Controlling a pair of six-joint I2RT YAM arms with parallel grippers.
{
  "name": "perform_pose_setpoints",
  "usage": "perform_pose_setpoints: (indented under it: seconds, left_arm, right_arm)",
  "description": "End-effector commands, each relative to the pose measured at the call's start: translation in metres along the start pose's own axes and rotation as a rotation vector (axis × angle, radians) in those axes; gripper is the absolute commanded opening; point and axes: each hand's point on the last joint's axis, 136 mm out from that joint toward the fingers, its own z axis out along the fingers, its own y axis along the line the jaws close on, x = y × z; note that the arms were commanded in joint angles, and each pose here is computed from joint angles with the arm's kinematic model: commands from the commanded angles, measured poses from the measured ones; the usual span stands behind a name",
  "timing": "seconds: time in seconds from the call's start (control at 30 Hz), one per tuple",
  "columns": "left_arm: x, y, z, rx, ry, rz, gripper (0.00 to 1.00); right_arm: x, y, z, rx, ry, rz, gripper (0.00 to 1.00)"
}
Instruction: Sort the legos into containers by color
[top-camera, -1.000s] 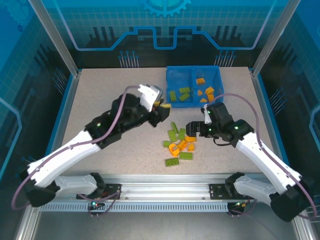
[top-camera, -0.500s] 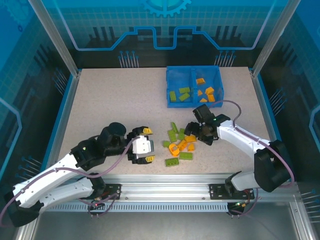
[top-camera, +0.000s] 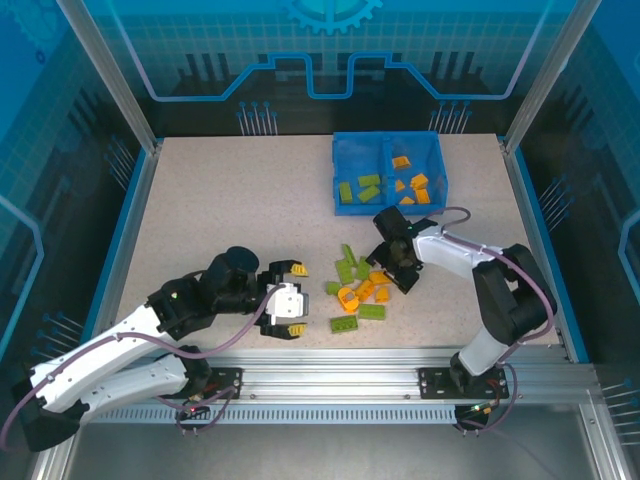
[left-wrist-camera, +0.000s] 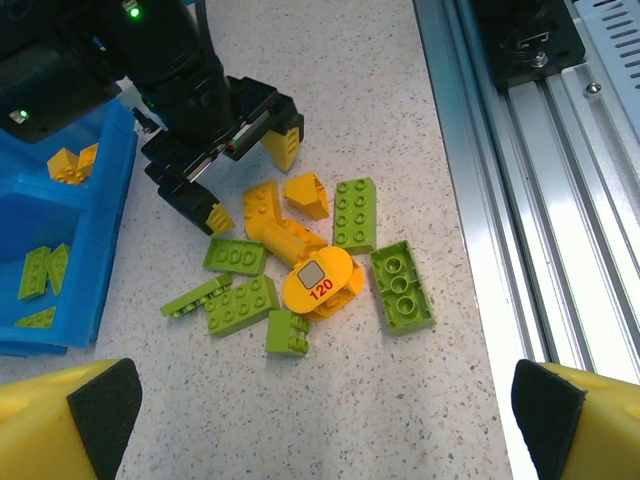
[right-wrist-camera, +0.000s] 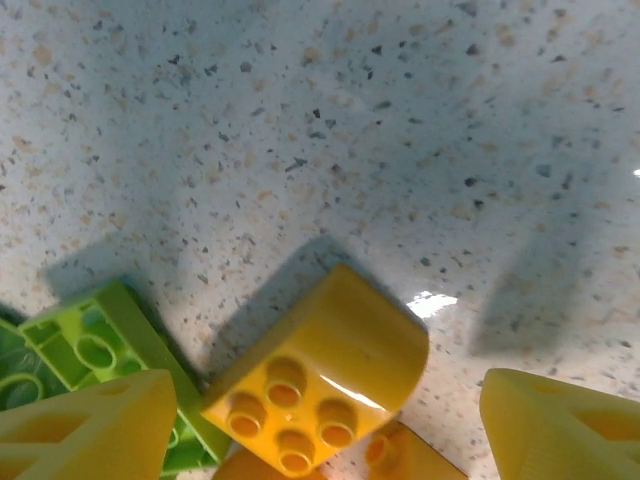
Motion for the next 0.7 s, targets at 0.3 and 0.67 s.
perform_pose_setpoints:
  seconds: [0.3, 0.67]
  left_arm:
    - [0.004, -0.014, 0.002, 0.054, -0.008, 0.04, 0.99]
    - [-0.011, 0.001, -0.008, -0.06, -0.099, 0.062, 0.99]
  right_arm:
    - [-0.001, -0.031, 0.011, 0.083, -0.021, 0.122, 0.33]
    - [-0.068, -0.017, -0.111, -0.131, -0.467, -0.108, 0.22]
